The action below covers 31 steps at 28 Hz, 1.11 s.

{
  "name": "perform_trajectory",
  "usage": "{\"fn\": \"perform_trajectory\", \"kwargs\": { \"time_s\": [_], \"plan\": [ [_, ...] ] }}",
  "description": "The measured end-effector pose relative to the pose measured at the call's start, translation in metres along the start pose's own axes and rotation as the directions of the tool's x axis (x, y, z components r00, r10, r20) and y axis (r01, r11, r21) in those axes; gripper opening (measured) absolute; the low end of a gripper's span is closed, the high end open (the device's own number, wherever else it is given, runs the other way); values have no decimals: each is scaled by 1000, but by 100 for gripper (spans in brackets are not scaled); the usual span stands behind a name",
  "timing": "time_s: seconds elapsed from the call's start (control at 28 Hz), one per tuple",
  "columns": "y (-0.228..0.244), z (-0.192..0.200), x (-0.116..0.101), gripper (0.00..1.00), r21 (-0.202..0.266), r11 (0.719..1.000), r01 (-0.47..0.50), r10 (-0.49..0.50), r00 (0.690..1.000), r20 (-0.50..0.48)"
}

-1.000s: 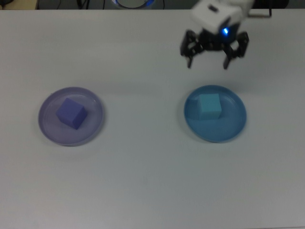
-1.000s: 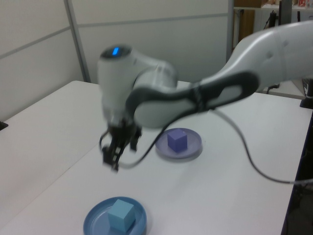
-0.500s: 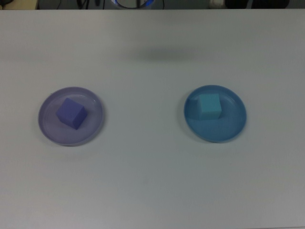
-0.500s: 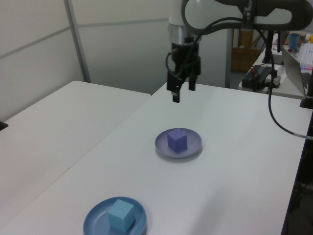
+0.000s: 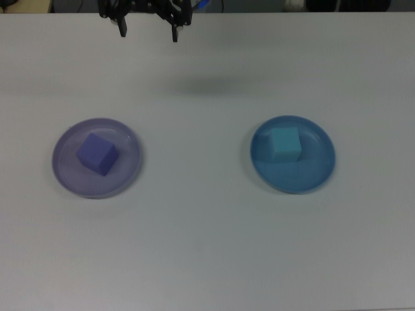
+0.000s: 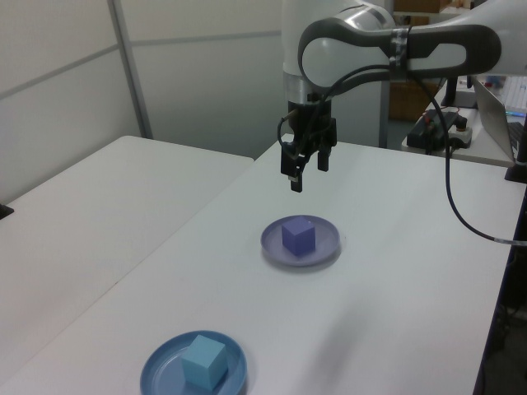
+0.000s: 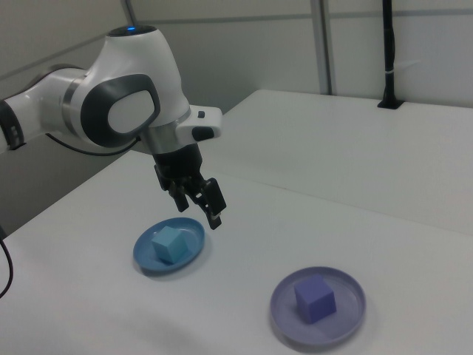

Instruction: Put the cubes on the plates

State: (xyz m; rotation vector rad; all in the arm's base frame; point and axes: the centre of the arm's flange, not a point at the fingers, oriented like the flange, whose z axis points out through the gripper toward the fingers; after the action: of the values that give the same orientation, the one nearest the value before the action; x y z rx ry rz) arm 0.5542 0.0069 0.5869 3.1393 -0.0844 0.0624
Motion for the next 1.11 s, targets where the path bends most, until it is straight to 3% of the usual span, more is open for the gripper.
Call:
{"fn": "perform_trajectory", "kwargs": {
  "time_s": [0.5,1.11],
  "plan": [
    [21,-9,-2,100,-30,999,-18,18,1000,-13],
    [52,-32,-5,100,1,1000,-28,28,998,-57]
  ]
}}
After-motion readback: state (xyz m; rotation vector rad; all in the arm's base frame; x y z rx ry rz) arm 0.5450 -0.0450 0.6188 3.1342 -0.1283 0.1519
